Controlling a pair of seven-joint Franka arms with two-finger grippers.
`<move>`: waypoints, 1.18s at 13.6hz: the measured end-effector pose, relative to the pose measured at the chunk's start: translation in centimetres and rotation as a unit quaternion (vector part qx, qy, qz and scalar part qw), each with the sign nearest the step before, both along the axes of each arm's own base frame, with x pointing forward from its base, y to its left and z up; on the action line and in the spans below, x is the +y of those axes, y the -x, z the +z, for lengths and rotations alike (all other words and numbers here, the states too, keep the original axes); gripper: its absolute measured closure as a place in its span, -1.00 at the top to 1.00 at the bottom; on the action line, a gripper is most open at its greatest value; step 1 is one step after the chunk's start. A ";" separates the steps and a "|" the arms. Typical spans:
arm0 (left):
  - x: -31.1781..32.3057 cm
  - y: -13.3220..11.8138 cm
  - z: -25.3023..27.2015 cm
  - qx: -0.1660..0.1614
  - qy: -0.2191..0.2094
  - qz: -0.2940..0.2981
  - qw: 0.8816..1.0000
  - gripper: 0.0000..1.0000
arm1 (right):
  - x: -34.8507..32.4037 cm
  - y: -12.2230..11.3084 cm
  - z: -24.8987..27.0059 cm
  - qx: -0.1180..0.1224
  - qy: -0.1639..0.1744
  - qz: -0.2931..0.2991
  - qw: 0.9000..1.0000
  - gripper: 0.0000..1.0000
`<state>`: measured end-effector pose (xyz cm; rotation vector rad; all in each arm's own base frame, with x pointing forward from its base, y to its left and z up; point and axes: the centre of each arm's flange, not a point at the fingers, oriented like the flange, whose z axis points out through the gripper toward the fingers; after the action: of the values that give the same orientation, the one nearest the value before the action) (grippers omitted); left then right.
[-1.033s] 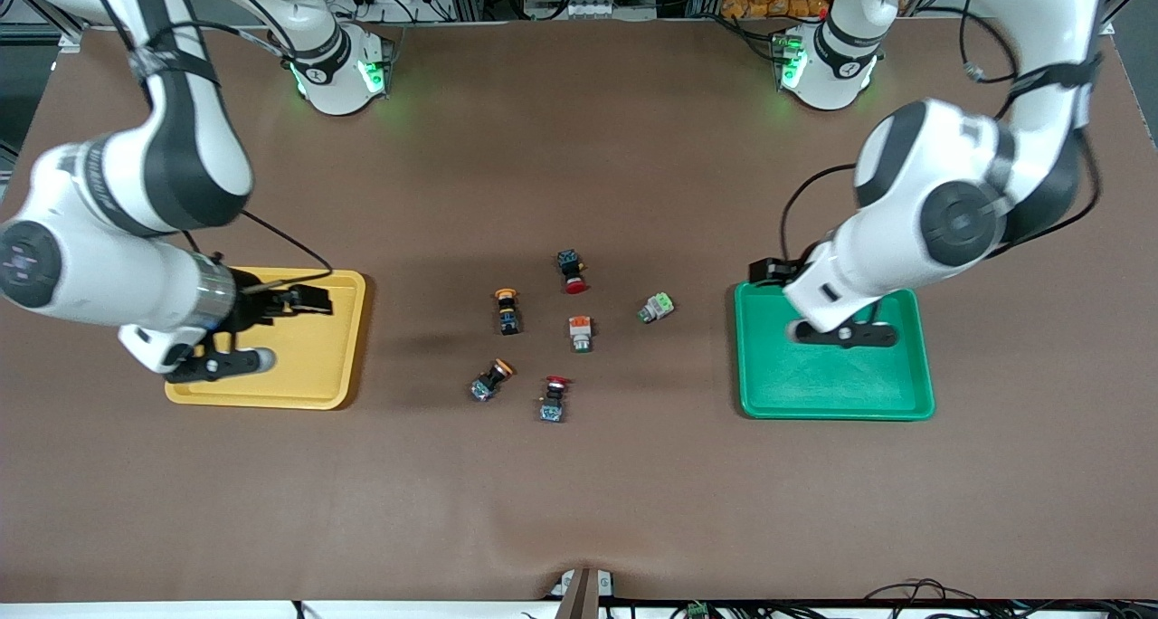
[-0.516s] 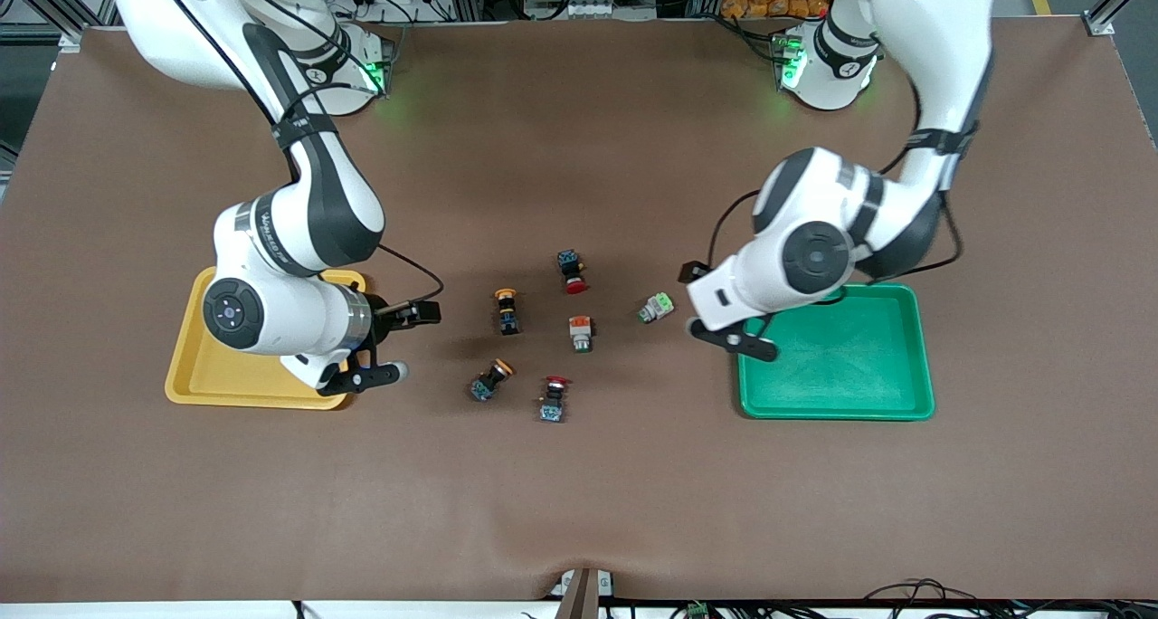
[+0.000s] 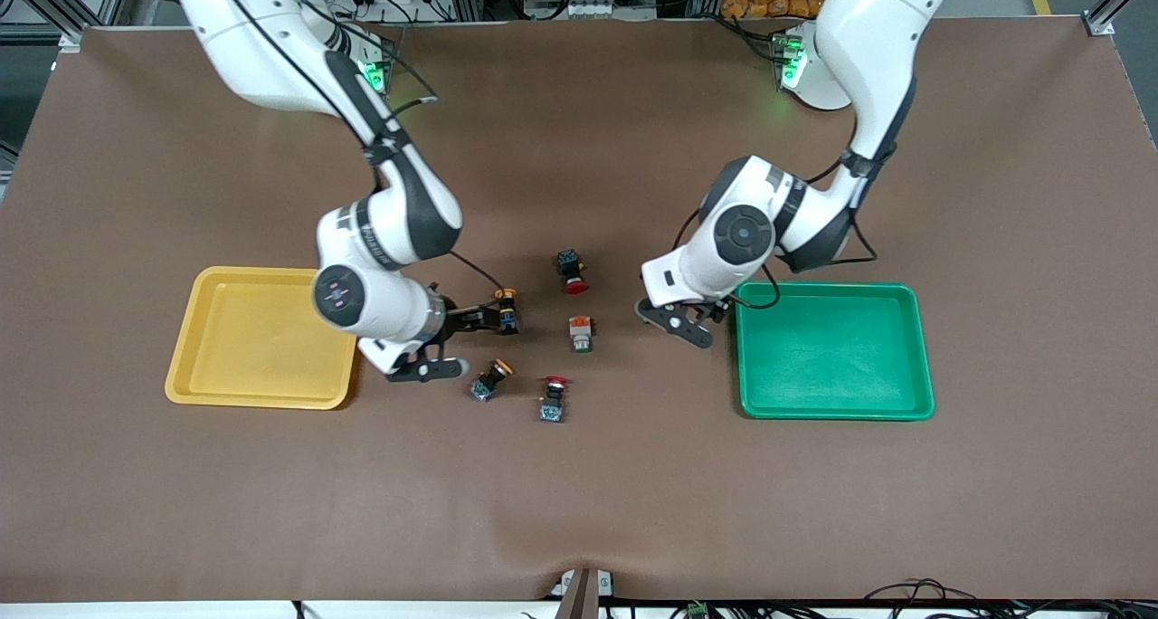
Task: Place green and yellow buttons in trays
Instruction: 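Grasp yellow button with the right gripper while the left gripper grasps green, then place the buttons in matching trays with the right and left grippers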
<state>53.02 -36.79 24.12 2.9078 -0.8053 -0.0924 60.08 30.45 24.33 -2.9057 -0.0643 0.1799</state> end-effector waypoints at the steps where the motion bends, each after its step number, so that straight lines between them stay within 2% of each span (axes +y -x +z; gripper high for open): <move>1: -0.6 0.9 -0.7 -0.009 0.002 -0.008 1.000 1.00 | 0.5 0.7 -1.2 -0.019 0.000 -0.002 1.000 1.00; 3: -0.8 1.8 -2.2 -0.032 0.006 -0.020 0.999 1.00 | 2.3 2.7 -3.3 -0.037 0.005 -0.015 0.999 1.00; 5: -0.7 1.8 -3.7 -0.060 0.007 -0.038 0.997 1.00 | 4.2 4.2 -4.6 -0.037 0.009 -0.020 0.999 1.00; 7: -0.7 1.6 -5.1 -0.078 0.009 -0.051 0.996 1.00 | 4.6 4.5 -5.2 -0.035 0.012 -0.021 0.999 0.96; 8: -0.8 1.6 -5.7 -0.082 0.010 -0.055 0.995 1.00 | 4.5 4.5 -5.5 -0.034 0.013 -0.022 0.999 0.86; 9: -0.8 1.6 -6.0 -0.085 0.012 -0.057 0.995 0.99 | 4.5 4.5 -5.6 -0.033 0.013 -0.022 0.999 0.60; 10: -0.8 1.6 -6.3 -0.087 0.014 -0.057 0.994 0.87 | 4.5 4.6 -5.6 -0.033 0.014 -0.022 0.999 0.39; 12: -0.8 1.6 -6.4 -0.089 0.015 -0.062 0.994 0.43 | 4.7 4.7 -5.7 -0.033 0.014 -0.021 0.999 -0.12; 13: -0.8 1.6 -6.4 -0.090 0.016 -0.064 0.994 0.23 | 4.7 4.7 -5.6 -0.033 0.014 -0.021 0.999 -0.31; 15: -0.9 1.5 -6.3 -0.091 0.017 -0.065 0.994 -0.17 | 4.8 4.6 -5.5 -0.034 0.013 -0.021 0.999 -0.32; 16: -0.9 1.3 -6.0 -0.093 0.018 -0.064 0.993 -0.16 | 4.7 4.4 -5.1 -0.037 0.012 -0.022 0.999 -0.32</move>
<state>51.71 -37.66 18.08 2.8602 -1.0119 0.1834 55.66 35.15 19.19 -2.9344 -0.0095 0.0663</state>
